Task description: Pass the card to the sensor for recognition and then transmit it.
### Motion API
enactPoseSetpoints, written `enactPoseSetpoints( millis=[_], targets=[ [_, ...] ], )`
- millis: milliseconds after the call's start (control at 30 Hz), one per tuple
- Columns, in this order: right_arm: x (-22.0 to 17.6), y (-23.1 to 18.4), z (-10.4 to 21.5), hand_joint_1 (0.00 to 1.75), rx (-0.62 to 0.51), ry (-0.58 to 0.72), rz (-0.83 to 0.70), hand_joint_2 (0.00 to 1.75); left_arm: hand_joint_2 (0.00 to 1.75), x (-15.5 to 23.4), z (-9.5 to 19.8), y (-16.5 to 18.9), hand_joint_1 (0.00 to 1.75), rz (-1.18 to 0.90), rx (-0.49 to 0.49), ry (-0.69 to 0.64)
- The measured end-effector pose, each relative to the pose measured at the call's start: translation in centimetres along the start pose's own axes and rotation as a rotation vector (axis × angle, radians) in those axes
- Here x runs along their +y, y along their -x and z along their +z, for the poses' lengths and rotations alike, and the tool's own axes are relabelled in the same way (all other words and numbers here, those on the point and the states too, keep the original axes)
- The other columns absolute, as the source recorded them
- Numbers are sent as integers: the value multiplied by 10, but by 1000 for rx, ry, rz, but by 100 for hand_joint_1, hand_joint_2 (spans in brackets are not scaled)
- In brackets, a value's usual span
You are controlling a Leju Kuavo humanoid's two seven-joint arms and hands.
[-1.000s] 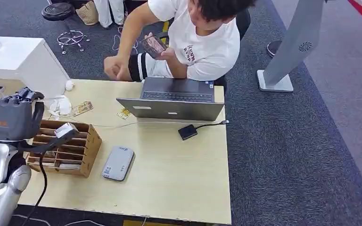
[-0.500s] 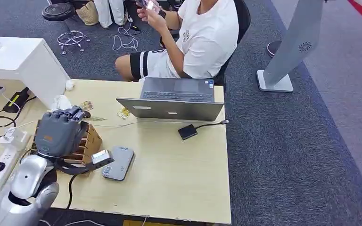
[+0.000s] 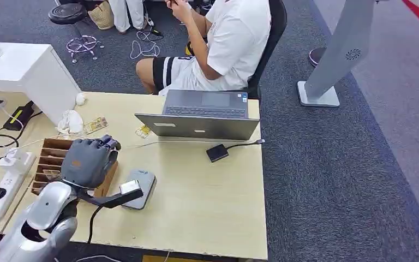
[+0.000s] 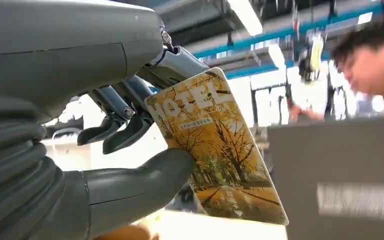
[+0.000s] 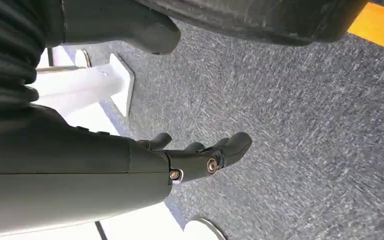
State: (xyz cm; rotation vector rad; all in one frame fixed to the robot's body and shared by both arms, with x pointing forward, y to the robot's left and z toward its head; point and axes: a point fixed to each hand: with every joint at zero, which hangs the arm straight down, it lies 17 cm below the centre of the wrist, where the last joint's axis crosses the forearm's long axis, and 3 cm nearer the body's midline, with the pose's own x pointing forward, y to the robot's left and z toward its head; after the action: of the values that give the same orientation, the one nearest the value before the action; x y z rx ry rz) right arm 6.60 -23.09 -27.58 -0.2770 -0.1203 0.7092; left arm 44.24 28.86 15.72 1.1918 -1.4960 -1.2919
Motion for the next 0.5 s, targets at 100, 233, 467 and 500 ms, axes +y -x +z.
enactPoseSetpoints(
  millis=[100,233,467,500],
  targets=[
    [1,1,0,0,8,0,-4,175,175,-23,5,4,175,5,13,83],
    [1,1,1,0,13,2,-7,175,175,-53,17,7,175,3,19,181],
    [2,2,1,0,22,-3,-9,175,175,-98,57,13,175,-8,44,308],
    [2,2,1,0,23,-4,-9,175,175,-104,62,15,175,-10,50,323]
  ],
)
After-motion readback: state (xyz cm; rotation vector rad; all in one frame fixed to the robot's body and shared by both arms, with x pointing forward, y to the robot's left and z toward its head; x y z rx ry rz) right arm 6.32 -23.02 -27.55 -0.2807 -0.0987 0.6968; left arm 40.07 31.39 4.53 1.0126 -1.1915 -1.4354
